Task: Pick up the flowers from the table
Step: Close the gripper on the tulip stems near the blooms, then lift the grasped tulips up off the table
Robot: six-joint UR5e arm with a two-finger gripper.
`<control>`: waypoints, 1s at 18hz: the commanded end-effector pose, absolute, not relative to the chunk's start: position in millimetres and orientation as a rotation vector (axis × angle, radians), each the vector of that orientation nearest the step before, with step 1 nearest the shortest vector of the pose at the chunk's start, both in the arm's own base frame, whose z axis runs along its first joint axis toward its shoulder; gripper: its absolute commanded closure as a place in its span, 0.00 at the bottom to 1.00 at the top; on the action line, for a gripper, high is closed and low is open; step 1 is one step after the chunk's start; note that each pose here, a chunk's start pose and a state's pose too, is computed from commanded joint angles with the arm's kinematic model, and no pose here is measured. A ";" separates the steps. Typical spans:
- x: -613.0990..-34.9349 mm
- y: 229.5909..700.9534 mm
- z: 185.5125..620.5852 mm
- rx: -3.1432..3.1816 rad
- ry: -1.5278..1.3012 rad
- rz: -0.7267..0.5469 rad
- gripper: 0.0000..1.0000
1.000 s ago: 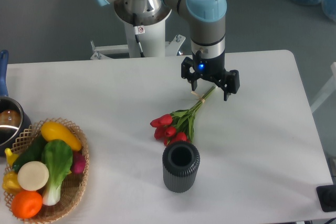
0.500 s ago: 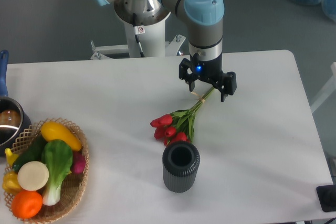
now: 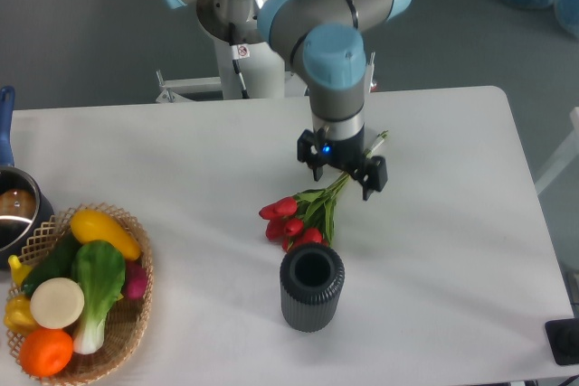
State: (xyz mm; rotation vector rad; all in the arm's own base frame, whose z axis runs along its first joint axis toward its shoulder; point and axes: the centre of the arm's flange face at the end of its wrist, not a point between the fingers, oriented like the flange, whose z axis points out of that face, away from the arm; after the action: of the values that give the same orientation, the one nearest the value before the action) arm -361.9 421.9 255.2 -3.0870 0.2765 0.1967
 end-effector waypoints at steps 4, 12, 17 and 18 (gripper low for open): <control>-361.1 424.2 225.5 -3.116 0.341 0.124 0.00; -363.2 427.2 212.2 -3.130 0.353 0.098 0.36; -361.0 436.1 195.6 -3.143 0.365 0.063 0.76; -360.4 435.9 202.1 -3.137 0.354 0.077 0.78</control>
State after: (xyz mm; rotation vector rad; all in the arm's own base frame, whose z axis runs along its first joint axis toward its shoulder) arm -360.4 435.9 202.1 -3.1365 0.3542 0.0766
